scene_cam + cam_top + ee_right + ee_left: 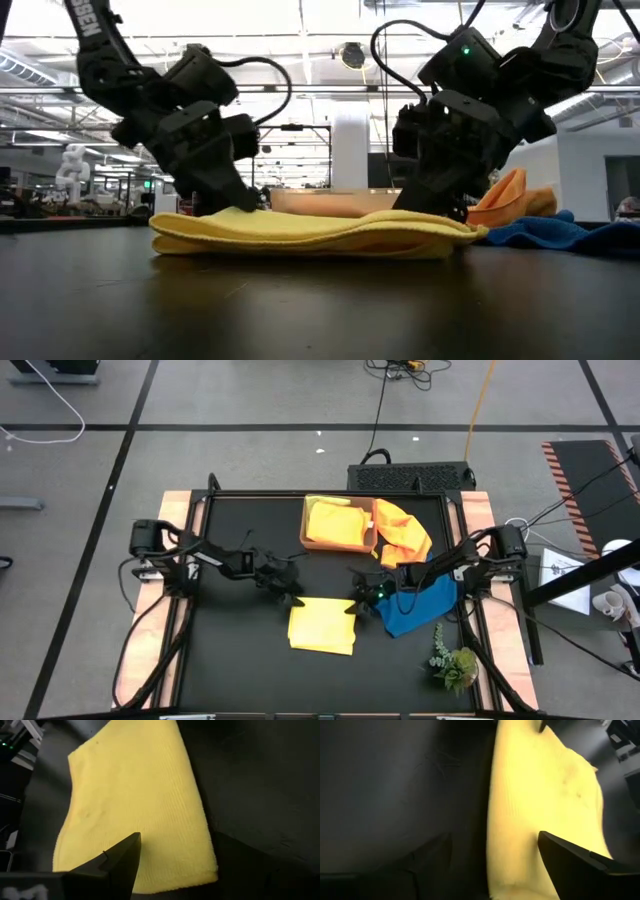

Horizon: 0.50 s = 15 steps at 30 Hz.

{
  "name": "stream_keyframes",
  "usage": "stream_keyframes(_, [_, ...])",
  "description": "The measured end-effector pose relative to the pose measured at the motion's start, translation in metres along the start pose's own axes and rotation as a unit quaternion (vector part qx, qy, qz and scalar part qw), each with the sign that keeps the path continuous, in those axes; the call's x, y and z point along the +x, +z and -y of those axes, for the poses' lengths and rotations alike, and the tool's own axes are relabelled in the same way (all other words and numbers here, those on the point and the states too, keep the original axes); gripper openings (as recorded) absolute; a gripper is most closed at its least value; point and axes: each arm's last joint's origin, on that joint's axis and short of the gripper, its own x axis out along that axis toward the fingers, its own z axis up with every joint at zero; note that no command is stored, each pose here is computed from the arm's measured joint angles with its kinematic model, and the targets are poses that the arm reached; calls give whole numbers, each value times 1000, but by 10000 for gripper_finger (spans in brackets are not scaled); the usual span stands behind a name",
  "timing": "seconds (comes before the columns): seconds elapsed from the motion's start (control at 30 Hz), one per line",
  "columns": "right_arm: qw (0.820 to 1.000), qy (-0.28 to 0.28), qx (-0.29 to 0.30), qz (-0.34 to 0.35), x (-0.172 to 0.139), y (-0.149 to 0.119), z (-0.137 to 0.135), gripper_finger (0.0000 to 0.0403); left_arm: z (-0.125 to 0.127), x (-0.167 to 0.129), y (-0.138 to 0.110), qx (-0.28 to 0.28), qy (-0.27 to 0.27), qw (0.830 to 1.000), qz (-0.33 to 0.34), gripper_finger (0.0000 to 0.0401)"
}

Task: Fold microfiber towels
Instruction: Put the yellow microfiber cloth into the orange bin

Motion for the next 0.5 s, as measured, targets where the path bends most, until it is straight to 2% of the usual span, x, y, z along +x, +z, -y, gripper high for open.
stream_keyframes(0.13, [1000,-1,-14,0,1,-1,-1,221,-1,8,1,-2,-4,1000,-17,268])
stream_keyframes(0.23, [999,-10,-33,0,1,-2,0,183,-2,9,-1,9,3,1000,-27,220])
stream_keyframes(0.37, [999,-17,-46,-3,1,-2,1,110,-2,7,-3,46,10,998,-37,124])
stream_keyframes(0.5, [999,-11,-52,-6,-2,-2,0,23,-1,3,0,51,4,998,-42,20])
